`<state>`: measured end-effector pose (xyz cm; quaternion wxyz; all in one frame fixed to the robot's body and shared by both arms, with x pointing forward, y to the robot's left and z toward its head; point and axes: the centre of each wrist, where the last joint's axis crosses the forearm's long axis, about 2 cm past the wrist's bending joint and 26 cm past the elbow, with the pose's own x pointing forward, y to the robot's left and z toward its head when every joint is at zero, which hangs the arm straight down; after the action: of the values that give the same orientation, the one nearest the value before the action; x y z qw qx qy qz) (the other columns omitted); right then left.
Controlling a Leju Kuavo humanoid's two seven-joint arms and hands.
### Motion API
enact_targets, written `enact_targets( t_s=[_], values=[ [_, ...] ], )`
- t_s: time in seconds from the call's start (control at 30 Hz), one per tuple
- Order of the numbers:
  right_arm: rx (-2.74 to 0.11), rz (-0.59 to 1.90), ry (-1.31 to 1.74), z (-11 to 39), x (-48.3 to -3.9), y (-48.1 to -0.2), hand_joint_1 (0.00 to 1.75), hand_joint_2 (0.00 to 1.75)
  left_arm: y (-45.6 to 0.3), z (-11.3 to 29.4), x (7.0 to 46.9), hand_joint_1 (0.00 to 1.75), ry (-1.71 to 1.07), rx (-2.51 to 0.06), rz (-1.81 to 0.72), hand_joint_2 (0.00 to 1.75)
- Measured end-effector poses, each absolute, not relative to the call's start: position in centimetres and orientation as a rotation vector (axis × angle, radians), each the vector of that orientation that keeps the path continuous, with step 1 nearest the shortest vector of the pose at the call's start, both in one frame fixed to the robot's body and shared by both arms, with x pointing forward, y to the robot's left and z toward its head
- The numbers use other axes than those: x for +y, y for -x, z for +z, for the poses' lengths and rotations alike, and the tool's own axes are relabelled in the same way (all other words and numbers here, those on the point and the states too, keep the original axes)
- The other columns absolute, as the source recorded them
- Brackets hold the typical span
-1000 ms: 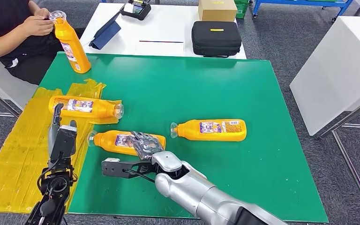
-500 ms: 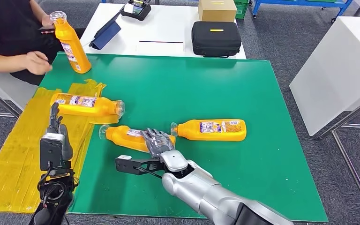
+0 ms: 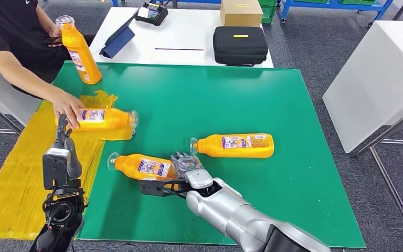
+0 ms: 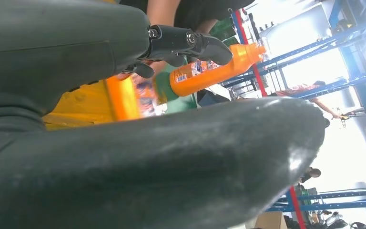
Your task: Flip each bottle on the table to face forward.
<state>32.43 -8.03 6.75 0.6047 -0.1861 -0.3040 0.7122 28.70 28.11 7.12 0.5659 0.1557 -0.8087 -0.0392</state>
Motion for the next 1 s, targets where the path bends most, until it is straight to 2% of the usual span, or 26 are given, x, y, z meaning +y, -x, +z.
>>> enact_targets(
  t_s=[0.07, 0.1, 0.57, 0.73, 0.87, 1.0],
  values=[
    [-0.698, 1.649, 0.43, 6.7, -8.1, -32.4, 1.65, 1.75, -28.7, 7.1, 28.1, 0.0, -0.366, -1.9, -0.094, 0.0],
    [-0.692, 1.651, 0.429, 6.7, -8.1, -32.4, 1.73, 1.75, -28.7, 7.1, 28.2, 0.0, -0.366, -1.899, -0.094, 0.0],
    [-0.712, 1.632, 0.316, 6.7, -8.2, -32.5, 1.75, 1.75, -28.8, 7.0, 29.3, 0.0, -0.354, -1.88, -0.099, 0.0],
    [-0.868, 1.465, 0.144, 6.8, -8.2, -32.6, 1.75, 1.75, -28.6, 6.6, 29.3, 0.0, -0.032, -1.721, 0.024, 0.0],
    [-1.016, 1.243, 0.003, 6.9, -8.3, -32.4, 1.75, 1.75, -28.0, 6.2, 30.4, 0.0, 0.097, -1.652, 0.146, 1.75],
    [-1.141, 1.026, -0.091, 7.1, -9.1, -31.6, 1.75, 1.75, -27.0, 6.0, 32.4, 0.0, 0.097, -1.609, 0.272, 1.75]
  ],
)
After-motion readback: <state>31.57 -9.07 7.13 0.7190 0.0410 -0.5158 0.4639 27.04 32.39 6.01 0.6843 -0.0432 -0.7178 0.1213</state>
